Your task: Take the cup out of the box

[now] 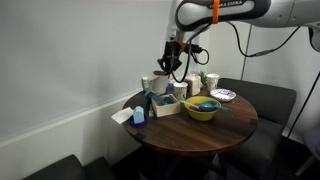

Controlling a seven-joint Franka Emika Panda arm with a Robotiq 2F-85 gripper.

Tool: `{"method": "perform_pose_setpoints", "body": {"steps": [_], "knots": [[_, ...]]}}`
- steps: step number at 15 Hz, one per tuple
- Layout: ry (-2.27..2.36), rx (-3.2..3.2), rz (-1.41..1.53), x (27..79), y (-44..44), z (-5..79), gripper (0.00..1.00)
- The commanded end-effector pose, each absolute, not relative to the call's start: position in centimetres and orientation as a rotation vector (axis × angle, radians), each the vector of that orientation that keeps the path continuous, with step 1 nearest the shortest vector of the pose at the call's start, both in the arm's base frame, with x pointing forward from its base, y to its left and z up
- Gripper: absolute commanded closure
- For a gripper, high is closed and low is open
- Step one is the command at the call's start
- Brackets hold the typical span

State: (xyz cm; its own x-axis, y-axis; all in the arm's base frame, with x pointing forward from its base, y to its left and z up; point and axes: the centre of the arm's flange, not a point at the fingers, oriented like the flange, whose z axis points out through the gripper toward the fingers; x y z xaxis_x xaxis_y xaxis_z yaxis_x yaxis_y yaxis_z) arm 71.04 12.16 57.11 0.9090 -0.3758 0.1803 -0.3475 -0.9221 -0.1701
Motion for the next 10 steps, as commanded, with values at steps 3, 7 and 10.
{"method": "perform_pose_setpoints", "body": {"steps": [3,7,10], "knots": [[0.216,-2.957,-0.166,67.2,17.9,57.7,0.99],[0.209,-2.956,-0.134,64.5,18.5,55.5,0.99],[0.275,-2.921,-0.185,62.2,18.4,54.7,0.99]]}}
